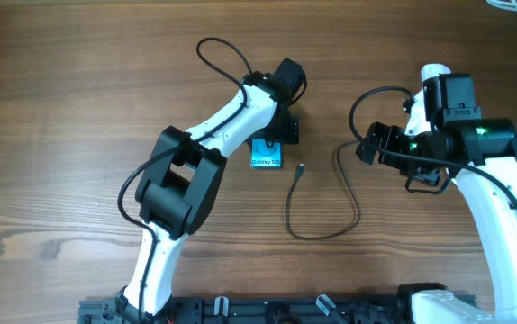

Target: Plug charger to phone and switch on socket

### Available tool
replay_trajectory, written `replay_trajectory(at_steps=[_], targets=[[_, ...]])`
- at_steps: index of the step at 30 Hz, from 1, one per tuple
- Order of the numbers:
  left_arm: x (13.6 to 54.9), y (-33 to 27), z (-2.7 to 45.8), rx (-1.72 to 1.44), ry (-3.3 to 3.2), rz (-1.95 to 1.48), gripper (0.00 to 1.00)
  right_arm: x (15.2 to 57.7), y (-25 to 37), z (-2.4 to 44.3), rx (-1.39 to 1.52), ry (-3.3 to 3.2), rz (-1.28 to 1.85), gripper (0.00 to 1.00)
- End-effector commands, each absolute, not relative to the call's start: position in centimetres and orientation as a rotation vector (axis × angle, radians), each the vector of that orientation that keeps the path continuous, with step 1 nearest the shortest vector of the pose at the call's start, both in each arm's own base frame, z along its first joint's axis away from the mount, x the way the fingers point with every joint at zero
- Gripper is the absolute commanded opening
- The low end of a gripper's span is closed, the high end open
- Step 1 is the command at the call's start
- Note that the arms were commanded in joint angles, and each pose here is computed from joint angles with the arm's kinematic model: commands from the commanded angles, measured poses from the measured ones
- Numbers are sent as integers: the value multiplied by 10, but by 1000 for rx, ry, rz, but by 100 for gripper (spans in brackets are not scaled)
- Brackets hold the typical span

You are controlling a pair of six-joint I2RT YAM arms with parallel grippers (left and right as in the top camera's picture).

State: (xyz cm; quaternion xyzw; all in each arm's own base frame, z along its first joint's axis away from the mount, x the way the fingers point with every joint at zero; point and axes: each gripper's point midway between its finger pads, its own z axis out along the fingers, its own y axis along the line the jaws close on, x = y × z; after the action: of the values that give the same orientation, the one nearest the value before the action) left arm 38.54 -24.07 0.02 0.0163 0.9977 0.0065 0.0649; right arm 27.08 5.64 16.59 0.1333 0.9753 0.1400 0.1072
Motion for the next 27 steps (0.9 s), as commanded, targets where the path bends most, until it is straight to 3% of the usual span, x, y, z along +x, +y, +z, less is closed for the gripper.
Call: replay_trajectory(at_steps=[1, 5, 7, 16, 27], targets=[[384, -234, -10, 58, 3023, 65, 100, 273, 54, 169, 336, 2876, 382, 100], [384, -234, -10, 57, 3023, 65, 100, 267, 55, 163, 320, 2903, 380, 96], [384, -234, -10, 58, 3023, 65, 100, 266, 55, 161, 328, 2912, 380, 71], [398, -244, -8, 50, 2966, 8, 100, 262, 66, 161, 321, 2926, 483, 88], [378, -242, -10, 43, 3071, -32, 100, 263, 66, 161, 323, 2920, 484, 93]])
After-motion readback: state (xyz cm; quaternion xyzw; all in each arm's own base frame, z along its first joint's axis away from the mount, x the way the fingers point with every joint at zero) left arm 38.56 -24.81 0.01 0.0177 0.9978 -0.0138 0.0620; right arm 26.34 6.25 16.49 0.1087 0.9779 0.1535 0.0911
